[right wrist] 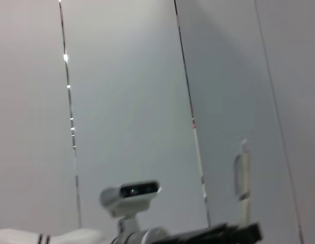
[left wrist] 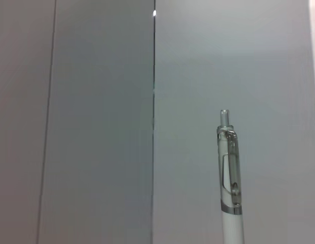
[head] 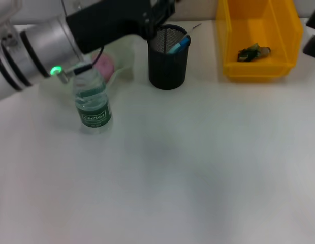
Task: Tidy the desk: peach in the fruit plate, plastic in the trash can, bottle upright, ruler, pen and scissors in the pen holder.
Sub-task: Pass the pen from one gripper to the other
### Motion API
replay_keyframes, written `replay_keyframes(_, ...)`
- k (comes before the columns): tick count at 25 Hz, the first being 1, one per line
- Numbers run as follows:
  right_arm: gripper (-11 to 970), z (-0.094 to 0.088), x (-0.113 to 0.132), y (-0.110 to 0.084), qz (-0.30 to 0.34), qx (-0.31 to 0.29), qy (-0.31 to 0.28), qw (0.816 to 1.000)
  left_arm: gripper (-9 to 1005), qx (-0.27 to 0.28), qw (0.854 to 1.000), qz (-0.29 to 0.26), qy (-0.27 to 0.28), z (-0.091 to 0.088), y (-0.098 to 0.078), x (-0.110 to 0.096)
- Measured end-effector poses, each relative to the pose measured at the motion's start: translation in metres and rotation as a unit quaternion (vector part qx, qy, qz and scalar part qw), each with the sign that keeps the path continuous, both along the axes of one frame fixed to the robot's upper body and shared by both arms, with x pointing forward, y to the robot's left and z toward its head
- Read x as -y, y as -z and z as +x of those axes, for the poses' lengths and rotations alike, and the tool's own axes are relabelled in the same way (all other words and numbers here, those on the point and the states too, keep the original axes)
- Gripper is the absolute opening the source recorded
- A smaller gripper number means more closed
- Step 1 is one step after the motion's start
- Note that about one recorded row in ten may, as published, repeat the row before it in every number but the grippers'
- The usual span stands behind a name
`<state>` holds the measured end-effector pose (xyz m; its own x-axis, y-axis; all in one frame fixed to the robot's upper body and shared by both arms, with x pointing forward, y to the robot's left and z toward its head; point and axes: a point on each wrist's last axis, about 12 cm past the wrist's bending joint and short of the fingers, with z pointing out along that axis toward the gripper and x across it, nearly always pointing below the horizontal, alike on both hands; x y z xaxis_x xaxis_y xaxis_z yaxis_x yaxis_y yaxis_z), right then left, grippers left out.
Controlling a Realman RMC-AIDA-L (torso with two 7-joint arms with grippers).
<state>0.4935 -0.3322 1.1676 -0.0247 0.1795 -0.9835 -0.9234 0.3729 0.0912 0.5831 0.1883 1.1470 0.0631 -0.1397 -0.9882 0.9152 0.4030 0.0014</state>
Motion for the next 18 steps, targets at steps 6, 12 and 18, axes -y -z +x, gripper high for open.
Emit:
replay_keyframes(6,575,0.03,-0.019,-0.014,0.005,0.01,-0.011,1.0,209,-0.004,1.0,-0.018,0.015,-0.019,0.02,-0.008)
replay_keyframes(12,571,0.059,-0.052,-0.025,-0.025,0.007,-0.044,0.999,215,-0.006,1.0,-0.01,0.029,-0.031,0.033,-0.008)
replay_keyframes(18,570,0.073,-0.084,-0.03,-0.053,0.003,-0.085,0.995,221,-0.011,0.999,-0.006,0.036,-0.035,0.038,-0.007)
